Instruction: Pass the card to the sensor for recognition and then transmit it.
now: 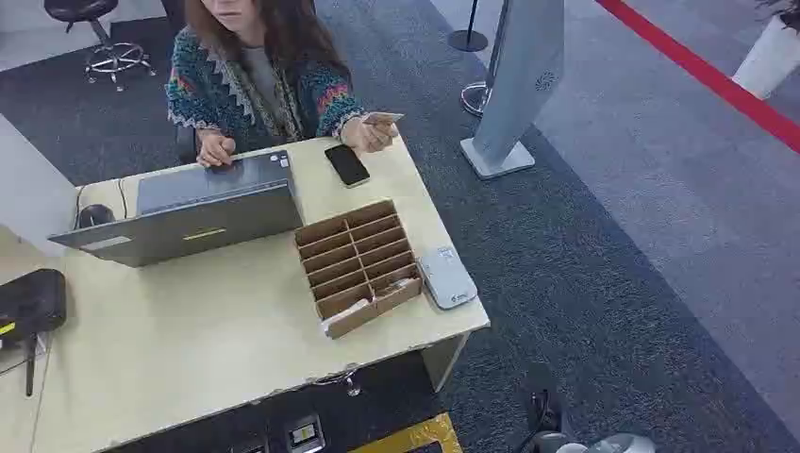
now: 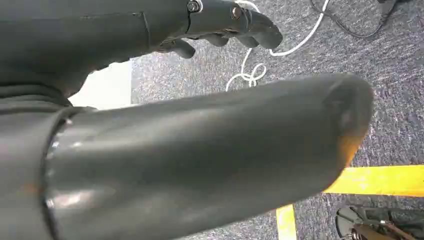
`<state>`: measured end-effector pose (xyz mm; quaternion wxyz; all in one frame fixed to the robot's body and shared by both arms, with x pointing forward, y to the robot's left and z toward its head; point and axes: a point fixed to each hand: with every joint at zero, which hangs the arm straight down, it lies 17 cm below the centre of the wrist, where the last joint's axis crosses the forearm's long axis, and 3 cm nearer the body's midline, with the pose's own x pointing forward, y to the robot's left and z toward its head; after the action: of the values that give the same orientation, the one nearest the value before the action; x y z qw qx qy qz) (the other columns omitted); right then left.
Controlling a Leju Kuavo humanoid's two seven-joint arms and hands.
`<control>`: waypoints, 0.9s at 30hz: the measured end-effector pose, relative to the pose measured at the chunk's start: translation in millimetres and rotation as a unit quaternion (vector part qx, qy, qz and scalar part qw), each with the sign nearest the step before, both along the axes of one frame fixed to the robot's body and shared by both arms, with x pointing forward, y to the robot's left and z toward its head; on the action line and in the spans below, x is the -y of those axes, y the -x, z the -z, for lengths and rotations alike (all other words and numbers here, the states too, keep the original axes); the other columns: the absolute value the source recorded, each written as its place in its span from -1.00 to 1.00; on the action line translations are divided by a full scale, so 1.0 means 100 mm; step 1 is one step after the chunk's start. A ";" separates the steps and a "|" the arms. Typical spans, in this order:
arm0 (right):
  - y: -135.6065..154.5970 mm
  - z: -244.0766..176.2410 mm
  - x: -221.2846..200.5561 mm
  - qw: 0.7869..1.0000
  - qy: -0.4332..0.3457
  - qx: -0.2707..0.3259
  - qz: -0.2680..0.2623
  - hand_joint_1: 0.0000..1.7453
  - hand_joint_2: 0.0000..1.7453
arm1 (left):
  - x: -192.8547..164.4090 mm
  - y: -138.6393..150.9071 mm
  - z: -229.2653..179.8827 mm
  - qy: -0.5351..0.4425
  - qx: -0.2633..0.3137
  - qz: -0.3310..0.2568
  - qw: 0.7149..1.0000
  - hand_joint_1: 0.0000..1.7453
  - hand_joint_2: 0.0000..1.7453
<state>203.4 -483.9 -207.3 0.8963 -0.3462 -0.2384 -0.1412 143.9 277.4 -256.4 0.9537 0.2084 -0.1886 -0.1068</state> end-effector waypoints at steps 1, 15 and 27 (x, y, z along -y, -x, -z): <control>-0.06 -0.07 0.10 0.999 0.002 0.025 0.025 -1.00 1.00 | 0.00 0.00 0.00 0.000 0.001 0.001 1.000 -1.00 -1.00; 0.53 -1.46 2.24 0.841 0.069 0.247 0.477 -1.00 1.00 | -0.04 -0.01 -0.02 0.001 0.018 -0.018 1.000 -1.00 -1.00; -0.99 -4.10 2.32 0.807 0.232 0.476 0.259 -1.00 1.00 | -0.05 -0.07 -0.04 0.000 0.022 -0.029 0.999 -1.00 -1.00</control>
<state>301.9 -716.2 202.3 0.4932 -0.4821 -0.5625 -0.4559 151.2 282.1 -252.9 0.9520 0.2166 -0.2033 -0.0742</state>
